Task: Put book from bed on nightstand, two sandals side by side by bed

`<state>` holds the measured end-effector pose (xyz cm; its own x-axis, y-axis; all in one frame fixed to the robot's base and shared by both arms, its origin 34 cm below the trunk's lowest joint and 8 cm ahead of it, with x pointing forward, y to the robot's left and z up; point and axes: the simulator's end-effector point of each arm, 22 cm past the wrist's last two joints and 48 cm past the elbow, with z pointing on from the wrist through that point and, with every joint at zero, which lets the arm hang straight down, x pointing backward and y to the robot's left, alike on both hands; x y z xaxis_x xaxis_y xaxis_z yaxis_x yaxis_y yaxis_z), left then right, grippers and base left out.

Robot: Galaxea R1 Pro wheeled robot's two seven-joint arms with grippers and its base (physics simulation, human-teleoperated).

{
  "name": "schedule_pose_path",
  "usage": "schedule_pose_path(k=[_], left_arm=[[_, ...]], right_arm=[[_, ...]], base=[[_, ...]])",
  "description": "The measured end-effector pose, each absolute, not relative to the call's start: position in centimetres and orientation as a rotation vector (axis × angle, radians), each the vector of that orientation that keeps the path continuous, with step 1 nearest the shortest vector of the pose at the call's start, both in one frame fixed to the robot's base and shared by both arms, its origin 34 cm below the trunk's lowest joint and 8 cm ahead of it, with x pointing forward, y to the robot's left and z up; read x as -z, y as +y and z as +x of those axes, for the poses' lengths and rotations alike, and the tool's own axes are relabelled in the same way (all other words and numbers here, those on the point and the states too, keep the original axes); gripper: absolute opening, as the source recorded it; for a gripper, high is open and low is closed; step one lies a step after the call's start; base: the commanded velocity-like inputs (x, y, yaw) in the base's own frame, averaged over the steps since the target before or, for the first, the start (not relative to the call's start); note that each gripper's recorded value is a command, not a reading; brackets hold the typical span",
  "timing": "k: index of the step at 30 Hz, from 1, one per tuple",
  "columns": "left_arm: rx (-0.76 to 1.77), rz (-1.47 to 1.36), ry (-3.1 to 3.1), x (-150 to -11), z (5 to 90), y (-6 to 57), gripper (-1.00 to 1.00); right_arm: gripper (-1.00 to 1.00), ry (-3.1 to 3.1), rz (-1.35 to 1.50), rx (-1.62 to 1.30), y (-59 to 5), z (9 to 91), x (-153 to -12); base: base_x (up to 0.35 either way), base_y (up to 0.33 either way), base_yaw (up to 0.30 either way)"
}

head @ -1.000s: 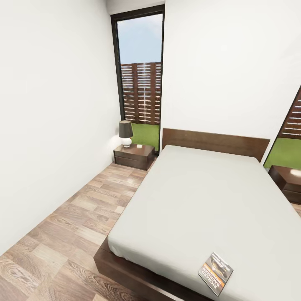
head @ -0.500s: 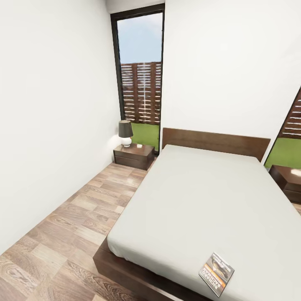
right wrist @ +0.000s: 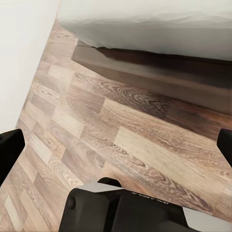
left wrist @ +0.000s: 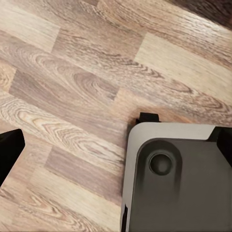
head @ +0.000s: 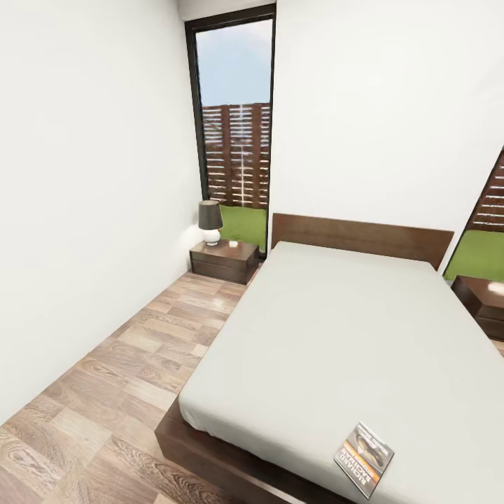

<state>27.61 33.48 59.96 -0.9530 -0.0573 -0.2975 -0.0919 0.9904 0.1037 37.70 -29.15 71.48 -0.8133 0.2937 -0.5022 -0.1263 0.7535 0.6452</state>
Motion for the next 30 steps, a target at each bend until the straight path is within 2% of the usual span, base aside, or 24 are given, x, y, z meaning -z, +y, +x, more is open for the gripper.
schedule_pose_path(k=[30], left_arm=[[-0.168, -0.109, 2.835, -56.8, 28.5, 33.5, 1.0]], right_arm=[[1.0, 2.356, 0.133, -0.92, -29.5, 38.2, -68.3]], base=[[0.0, 0.0, 0.0]])
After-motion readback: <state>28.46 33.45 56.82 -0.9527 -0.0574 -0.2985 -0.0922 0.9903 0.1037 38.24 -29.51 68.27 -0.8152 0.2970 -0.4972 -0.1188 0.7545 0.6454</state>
